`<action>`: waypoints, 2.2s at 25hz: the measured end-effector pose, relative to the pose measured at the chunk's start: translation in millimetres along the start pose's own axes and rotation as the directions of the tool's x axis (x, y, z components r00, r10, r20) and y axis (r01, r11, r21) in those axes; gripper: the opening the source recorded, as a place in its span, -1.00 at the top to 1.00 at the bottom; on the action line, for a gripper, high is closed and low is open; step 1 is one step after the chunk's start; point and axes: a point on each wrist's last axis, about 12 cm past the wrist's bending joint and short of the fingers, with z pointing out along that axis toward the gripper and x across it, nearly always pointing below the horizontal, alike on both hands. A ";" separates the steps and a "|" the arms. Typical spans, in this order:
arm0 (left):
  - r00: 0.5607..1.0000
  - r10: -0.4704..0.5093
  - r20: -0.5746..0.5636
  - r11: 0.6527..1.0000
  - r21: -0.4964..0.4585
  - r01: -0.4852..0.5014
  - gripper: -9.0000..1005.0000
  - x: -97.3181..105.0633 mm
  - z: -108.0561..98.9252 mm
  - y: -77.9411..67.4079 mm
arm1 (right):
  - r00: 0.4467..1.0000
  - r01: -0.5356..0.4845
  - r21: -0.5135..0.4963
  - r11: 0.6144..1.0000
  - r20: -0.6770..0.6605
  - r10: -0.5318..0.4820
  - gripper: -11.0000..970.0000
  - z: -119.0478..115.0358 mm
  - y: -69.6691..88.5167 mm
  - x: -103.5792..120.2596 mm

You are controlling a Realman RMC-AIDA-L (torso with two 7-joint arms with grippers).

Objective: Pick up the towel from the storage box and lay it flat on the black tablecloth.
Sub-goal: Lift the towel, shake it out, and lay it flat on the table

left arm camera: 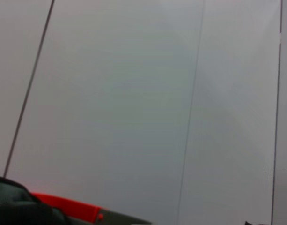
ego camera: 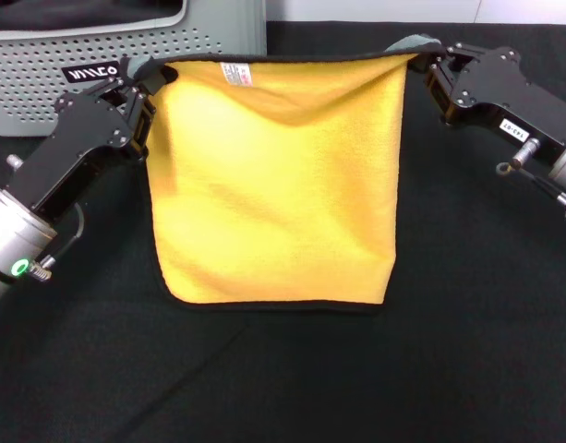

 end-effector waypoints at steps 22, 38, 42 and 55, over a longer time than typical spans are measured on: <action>0.998 0.062 0.010 0.995 -0.076 -0.061 0.92 2.2 4.8 4.5 | 0.991 0.099 0.028 0.995 -0.093 -0.096 0.93 32.0 -10.3 -3.5; 0.987 0.154 0.041 0.978 -0.150 -0.147 0.92 1.6 1.0 5.6 | 0.975 0.183 0.043 0.982 -0.133 -0.176 0.93 39.1 -13.0 -3.5; 0.985 0.164 0.048 0.974 -0.164 -0.154 0.92 1.2 0.5 6.0 | 0.970 0.213 0.024 0.977 -0.128 -0.208 0.93 46.8 -11.8 -7.2; 0.979 0.191 0.073 0.963 -0.208 -0.173 0.91 -1.2 -0.7 7.9 | 0.947 0.297 0.001 0.955 -0.133 -0.294 0.93 62.9 -11.3 -13.4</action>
